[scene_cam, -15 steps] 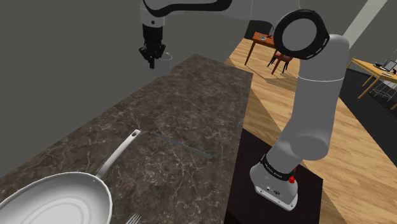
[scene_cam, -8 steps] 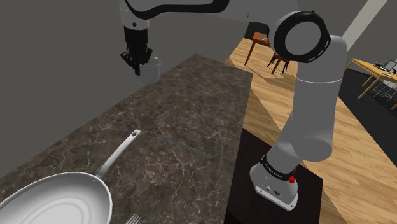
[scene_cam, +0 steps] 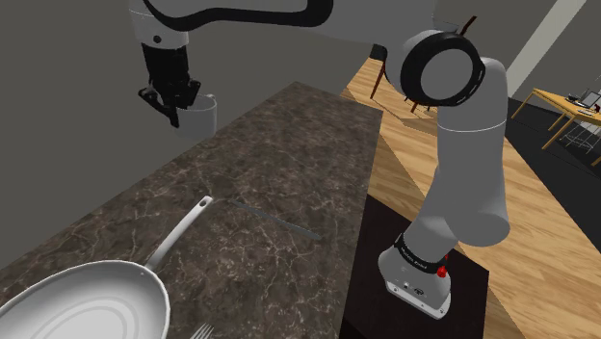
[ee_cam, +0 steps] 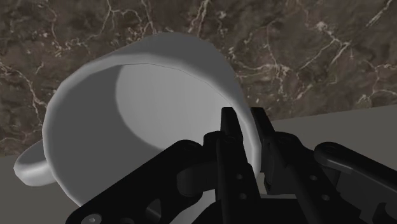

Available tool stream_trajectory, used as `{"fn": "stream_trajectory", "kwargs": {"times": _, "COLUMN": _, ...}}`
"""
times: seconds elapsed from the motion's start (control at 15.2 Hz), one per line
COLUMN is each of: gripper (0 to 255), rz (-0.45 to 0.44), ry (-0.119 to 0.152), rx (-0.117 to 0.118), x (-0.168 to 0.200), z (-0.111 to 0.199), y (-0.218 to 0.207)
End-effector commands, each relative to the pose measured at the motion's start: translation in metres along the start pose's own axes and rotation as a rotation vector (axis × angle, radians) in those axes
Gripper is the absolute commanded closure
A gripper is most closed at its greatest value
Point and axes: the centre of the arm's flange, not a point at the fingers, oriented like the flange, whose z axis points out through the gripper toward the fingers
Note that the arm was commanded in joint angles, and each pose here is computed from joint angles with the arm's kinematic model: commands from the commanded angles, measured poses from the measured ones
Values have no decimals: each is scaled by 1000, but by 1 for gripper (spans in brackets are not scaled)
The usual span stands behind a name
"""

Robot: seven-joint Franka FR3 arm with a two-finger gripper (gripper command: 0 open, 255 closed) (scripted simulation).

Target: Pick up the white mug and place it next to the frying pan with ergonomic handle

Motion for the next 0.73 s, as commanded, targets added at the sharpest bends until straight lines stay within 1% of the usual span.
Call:
{"fn": "stream_trajectory", "kwargs": {"times": 0.0, "gripper": 255, "rz": 2, "ry": 0, "rx": 0, "x": -1, "z": -1, "y": -20}}
{"fn": "stream_trajectory", "kwargs": {"times": 0.66, "gripper": 255, "rz": 2, "ry": 0, "rx": 0, "x": 0, "z": 52, "y": -22}}
